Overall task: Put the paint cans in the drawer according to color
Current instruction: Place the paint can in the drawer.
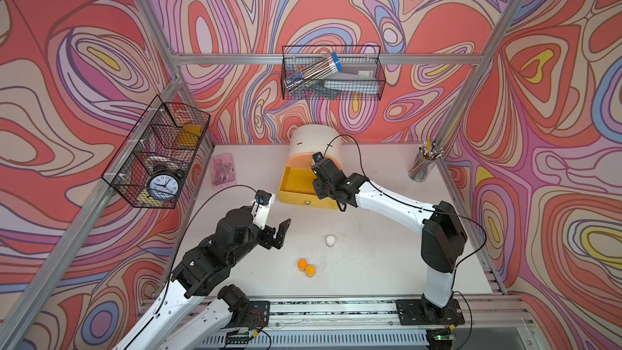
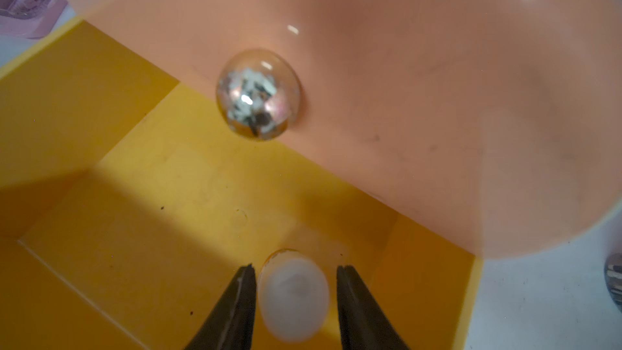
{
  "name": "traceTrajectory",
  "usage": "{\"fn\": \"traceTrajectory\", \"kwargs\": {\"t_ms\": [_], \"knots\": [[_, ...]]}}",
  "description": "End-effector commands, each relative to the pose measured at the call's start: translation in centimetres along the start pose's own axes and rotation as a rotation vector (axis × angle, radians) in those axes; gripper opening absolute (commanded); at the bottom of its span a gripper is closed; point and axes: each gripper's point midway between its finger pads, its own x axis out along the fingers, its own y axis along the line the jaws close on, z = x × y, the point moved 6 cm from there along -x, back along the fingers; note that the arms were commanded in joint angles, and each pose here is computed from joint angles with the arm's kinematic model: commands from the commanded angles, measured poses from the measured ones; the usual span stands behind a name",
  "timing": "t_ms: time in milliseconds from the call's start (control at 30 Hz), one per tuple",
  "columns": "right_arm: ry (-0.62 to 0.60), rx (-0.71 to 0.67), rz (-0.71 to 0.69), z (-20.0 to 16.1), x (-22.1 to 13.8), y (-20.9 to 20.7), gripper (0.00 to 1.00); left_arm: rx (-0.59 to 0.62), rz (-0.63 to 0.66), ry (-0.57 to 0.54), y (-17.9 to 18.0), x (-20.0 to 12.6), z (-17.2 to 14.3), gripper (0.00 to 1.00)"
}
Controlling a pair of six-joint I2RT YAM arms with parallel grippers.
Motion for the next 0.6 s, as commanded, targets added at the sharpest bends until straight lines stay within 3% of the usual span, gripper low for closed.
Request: {"fn": "traceTrajectory", "kwargs": {"t_ms": [0, 167, 333, 400, 500, 567], "knots": [[-0.010, 0.013, 0.006, 0.4, -0.7, -0.4, 0.50, -0.010, -0.024, -0.004, -0.3, 0.2, 0.0, 0.99], [-0.051, 0.036, 0.018, 1.8, -4.4, -1.5, 0.52, -0.060, -0.060, -0.002, -0.9, 0.7, 0.6, 0.99], [-0.146, 0.076, 0.012, 1.9, -11.3, -4.5, 0.61, -0.176, -0.148, 0.060, -2.6, 3.0, 0.7, 0.98], [-0.171, 0.080, -0.018, 0.9, -13.8, -6.1, 0.69, -0.159, -0.151, 0.066, -3.6, 4.3, 0.4, 0.98], [-0.211, 0.084, -0.066, -1.1, -17.7, -8.6, 0.98, -0.089, -0.128, 0.094, -5.6, 6.4, -0.4, 0.99], [-0.231, 0.087, -0.094, -2.9, -19.8, -10.1, 0.98, -0.063, -0.112, 0.134, -6.8, 8.1, -1.3, 0.99]]}}
